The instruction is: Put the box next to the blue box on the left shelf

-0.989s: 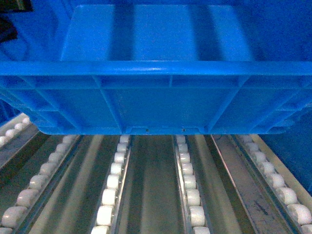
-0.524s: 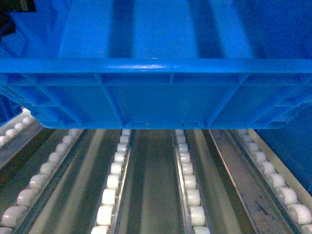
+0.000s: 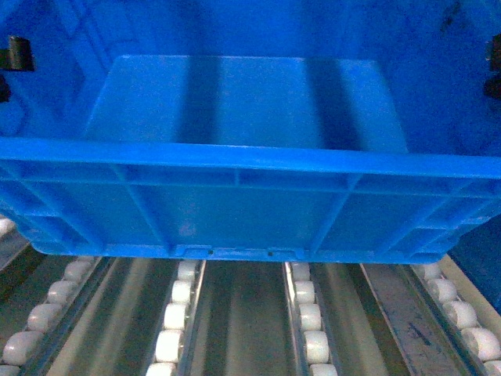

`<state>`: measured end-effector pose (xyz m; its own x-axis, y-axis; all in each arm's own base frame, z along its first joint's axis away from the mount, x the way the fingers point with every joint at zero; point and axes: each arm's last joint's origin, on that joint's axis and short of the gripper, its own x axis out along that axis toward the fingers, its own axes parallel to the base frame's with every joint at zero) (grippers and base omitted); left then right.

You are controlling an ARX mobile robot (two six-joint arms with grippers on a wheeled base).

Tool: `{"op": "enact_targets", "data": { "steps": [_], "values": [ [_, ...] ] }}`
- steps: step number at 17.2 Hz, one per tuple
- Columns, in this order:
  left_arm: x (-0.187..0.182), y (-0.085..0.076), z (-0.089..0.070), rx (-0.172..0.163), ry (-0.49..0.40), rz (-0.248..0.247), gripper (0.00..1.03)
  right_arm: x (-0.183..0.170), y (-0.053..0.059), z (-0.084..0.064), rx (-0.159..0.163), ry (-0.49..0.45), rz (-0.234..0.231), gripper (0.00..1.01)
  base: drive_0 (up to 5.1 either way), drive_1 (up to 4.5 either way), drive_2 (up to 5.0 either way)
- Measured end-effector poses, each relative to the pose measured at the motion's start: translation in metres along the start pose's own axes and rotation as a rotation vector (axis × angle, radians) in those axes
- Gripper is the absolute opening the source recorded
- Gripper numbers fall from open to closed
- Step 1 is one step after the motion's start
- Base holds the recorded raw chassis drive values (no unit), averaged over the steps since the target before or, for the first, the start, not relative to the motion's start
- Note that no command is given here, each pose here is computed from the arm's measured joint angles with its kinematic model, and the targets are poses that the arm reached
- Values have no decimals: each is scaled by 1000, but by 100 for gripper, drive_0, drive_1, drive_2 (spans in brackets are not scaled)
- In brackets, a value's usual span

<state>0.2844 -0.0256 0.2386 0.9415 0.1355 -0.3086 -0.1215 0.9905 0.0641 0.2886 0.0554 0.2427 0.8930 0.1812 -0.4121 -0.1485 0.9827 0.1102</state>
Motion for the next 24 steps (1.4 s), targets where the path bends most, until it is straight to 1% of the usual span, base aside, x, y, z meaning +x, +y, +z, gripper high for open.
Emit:
{"op": "enact_targets", "data": {
  "steps": [2, 4, 5, 7, 8, 9, 10, 11, 12, 13, 14, 17, 18, 20, 21, 22, 23, 24],
  "values": [
    [-1, 17, 7, 6, 28, 18, 8, -1, 12, 3, 19, 39, 48, 8, 0, 0, 0],
    [-5, 29, 7, 23, 63, 36, 8, -2, 23, -1, 44, 80, 87, 8, 0, 0, 0],
    [-4, 32, 5, 25, 86, 38, 8, -2, 27, -4, 48, 95, 96, 8, 0, 0, 0],
    [-2, 33, -3, 34, 143, 28, 8, 0, 33, -11, 47, 133, 95, 8, 0, 0, 0],
    [0, 32, -9, 38, 170, 26, 8, 4, 32, -17, 53, 164, 92, 8, 0, 0, 0],
    [4, 32, -17, 41, 204, 25, 8, 8, 33, -23, 54, 196, 90, 8, 0, 0, 0],
    [6, 30, -26, 46, 257, 22, 8, 12, 32, -29, 63, 223, 89, 8, 0, 0, 0],
    [8, 30, -32, 37, 289, 28, 8, 13, 33, -30, 60, 227, 97, 8, 0, 0, 0],
    [10, 33, -33, 41, 298, 45, 8, 13, 33, -30, 72, 232, 112, 8, 0, 0, 0],
    [14, 38, -38, 37, 318, 56, 8, 13, 37, -31, 76, 238, 129, 8, 0, 0, 0],
    [16, 41, -41, 33, 332, 56, 8, 12, 40, -31, 81, 239, 137, 8, 0, 0, 0],
    [18, 46, -46, 33, 350, 69, 9, 11, 45, -33, 81, 250, 148, 8, 0, 0, 0],
    [18, 46, -48, 38, 353, 66, 9, 11, 47, -33, 81, 254, 148, 8, 0, 0, 0],
    [19, 49, -48, 41, 350, 72, 9, 11, 47, -33, 87, 254, 149, 8, 0, 0, 0],
    [20, 49, -47, 43, 339, 72, 9, 11, 49, -33, 69, 251, 142, 12, 0, 0, 0],
    [21, 50, -47, 55, 295, 81, 17, 11, 50, -34, 59, 252, 193, 22, 0, 0, 0],
    [25, 49, -47, 78, 272, 167, 31, 7, 57, -33, 35, 234, 251, 34, 0, 0, 0],
    [26, 46, -44, 55, 237, 192, 40, 5, 59, -27, 26, 194, 293, 44, 0, 0, 0]
  ]
}}
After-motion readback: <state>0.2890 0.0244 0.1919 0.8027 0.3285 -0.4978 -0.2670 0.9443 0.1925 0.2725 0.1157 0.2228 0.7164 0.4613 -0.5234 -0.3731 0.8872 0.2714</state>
